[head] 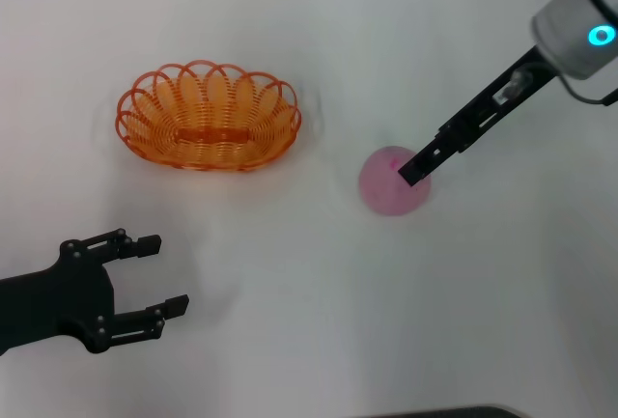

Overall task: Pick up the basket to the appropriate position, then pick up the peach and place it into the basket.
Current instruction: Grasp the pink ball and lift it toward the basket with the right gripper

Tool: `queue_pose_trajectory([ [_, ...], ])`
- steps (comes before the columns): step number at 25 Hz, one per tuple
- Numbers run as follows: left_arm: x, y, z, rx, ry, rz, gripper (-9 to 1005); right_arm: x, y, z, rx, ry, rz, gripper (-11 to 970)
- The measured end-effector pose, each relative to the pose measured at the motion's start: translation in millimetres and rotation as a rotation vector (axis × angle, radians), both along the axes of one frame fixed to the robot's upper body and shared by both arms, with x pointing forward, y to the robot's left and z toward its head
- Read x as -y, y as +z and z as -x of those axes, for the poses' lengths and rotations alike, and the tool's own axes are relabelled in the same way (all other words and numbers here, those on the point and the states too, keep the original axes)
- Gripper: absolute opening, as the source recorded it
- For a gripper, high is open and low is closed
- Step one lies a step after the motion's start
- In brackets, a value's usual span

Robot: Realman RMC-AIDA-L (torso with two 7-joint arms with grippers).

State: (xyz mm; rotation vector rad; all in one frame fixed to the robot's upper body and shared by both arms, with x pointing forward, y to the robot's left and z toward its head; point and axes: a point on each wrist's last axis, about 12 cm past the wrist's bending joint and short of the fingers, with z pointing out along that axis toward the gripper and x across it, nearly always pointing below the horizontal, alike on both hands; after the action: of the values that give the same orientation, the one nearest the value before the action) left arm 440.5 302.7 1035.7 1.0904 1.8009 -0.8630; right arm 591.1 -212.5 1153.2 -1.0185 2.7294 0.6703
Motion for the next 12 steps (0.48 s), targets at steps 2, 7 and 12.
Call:
queue_pose_trajectory([
  [2, 0, 0.0, 0.1, 0.0, 0.0, 0.0, 791, -6, -1.9, -0.7, 0.006, 0.007, 0.026, 926],
  [7, 0, 0.1, 0.2, -0.001, -0.003, 0.001, 790, -20, -5.1, -2.0, 0.026, 0.025, 0.064, 925],
  [12, 1, -0.3, 0.5, -0.004, -0.004, 0.003, 790, -29, -9.5, -1.5, 0.034, 0.036, 0.096, 924],
])
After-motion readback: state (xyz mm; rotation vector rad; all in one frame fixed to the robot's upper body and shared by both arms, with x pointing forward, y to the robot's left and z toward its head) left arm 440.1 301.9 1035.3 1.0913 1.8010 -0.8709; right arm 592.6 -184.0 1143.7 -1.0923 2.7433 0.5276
